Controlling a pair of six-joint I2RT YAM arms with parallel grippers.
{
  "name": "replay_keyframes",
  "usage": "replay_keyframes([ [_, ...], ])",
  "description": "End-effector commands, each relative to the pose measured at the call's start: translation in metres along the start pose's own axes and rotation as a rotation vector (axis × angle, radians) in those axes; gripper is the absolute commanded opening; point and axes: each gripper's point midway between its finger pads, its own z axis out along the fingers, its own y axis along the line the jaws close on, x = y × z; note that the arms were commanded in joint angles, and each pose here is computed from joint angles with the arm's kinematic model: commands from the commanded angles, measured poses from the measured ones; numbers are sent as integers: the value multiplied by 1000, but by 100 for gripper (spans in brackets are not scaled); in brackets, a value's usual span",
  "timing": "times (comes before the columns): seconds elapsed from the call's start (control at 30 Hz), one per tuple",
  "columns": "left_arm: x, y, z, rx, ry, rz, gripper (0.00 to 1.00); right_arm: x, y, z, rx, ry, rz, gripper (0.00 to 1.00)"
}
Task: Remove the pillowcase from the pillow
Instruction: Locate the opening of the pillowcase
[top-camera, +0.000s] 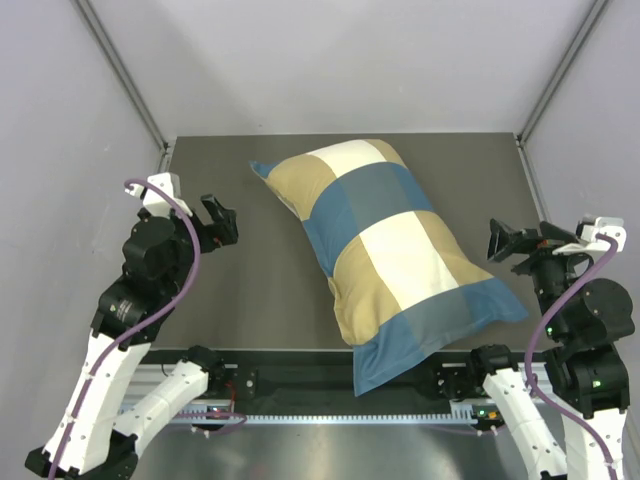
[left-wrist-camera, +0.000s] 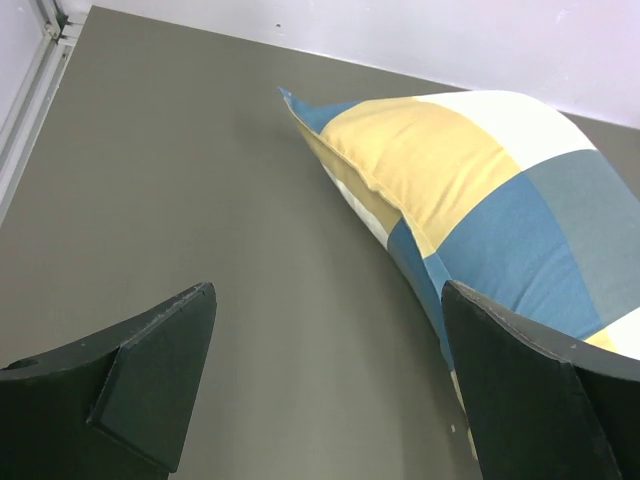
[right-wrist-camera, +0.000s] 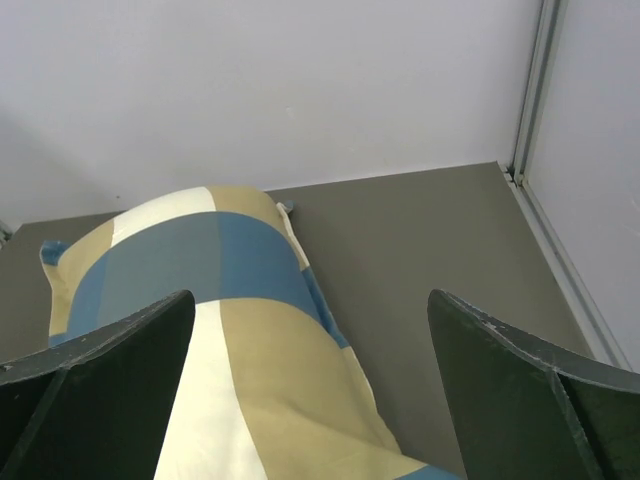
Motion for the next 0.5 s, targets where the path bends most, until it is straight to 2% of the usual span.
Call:
replay_keyframes([
  [0.0, -15, -2, -7, 7, -30, 11, 99, -14, 4, -4, -16, -26, -8, 100],
  [0.37, -8, -4, -3, 18, -6, 13, 99, -9, -1, -2, 8, -4, -14, 100],
  [0.47, 4, -5, 5, 15, 49, 29, 98, -6, -3, -2, 21, 8, -19, 100],
])
